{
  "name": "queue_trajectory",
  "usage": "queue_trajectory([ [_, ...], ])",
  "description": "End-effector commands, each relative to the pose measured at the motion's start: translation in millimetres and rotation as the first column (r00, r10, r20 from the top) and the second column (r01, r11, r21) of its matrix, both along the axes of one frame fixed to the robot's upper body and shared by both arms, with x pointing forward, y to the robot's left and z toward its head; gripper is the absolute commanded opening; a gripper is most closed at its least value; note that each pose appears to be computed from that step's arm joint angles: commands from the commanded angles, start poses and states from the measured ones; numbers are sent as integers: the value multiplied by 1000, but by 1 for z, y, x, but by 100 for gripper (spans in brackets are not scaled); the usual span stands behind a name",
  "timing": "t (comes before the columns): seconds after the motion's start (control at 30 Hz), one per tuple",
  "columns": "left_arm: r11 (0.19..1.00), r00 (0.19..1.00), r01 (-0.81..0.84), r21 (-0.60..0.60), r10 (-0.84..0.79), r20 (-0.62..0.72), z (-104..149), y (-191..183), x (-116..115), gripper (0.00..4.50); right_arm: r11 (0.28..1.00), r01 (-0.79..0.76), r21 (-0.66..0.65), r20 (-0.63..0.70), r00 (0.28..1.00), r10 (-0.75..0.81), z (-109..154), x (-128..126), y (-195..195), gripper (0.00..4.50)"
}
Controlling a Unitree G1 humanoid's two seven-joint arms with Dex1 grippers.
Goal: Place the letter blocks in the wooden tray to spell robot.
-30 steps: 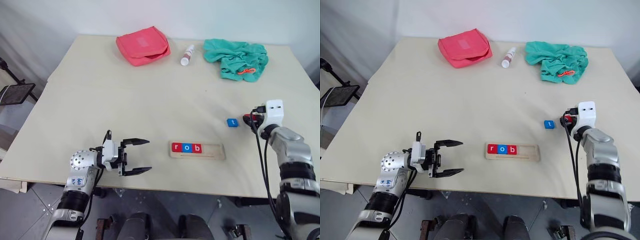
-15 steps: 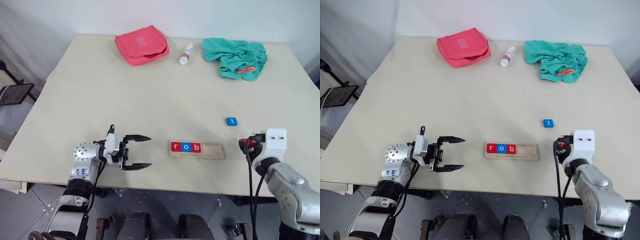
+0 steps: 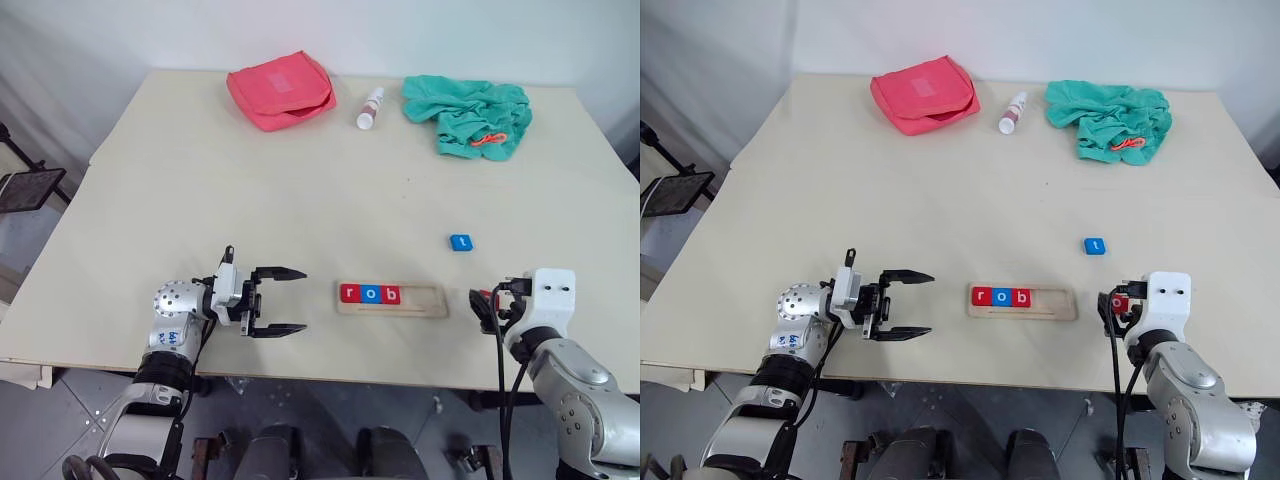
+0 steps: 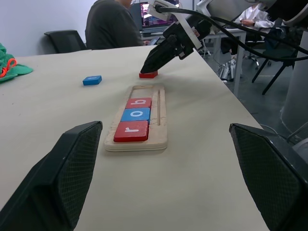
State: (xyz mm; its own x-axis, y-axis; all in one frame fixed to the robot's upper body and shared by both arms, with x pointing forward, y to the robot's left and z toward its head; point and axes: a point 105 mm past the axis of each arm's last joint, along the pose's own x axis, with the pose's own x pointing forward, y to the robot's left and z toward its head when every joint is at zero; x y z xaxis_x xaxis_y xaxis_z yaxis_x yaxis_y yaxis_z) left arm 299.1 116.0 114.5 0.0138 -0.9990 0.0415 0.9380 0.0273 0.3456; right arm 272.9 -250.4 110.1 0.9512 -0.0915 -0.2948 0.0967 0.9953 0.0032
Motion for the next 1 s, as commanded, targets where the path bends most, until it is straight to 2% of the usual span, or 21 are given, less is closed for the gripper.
queue_trajectory([
  [0.03, 1000, 1000, 0, 3, 0, 22, 4, 1, -2, 450, 999, -33, -29, 70, 997, 35, 17, -4, 3, 449],
  [0.13, 1000, 1000, -4, 4, 4, 20, 3, 1, -2, 450, 981, -167, -101, 54, 983, 173, 27, -9, 7, 449],
  [0.23, 1000, 1000, -4, 1, 4, 19, 2, 0, -2, 450, 932, -318, -174, -28, 948, 318, 32, -15, 3, 449],
  [0.37, 1000, 1000, -4, -8, 5, 20, 2, -4, -1, 450, 834, -494, -245, -164, 869, 467, 35, -18, -5, 449],
  [0.5, 1000, 1000, -11, -18, 11, 24, 2, -7, -1, 450, 692, -660, -291, -339, 748, 571, 34, -11, -20, 449],
  [0.57, 1000, 999, -20, -22, 21, 26, 1, -6, -4, 450, 631, -709, -316, -396, 703, 591, 31, 0, -29, 449],
  [0.7, 999, 999, -35, -24, 35, 26, -2, -3, -7, 450, 553, -773, -311, -447, 632, 633, 26, 12, -34, 449],
  [0.97, 997, 997, -76, -24, 77, 24, -5, 4, -15, 450, 476, -840, -261, -499, 540, 678, 15, 25, -36, 449],
  [1.0, 996, 996, -82, -23, 83, 24, -6, 5, -15, 450, 475, -841, -261, -500, 538, 679, 15, 27, -36, 431],
])
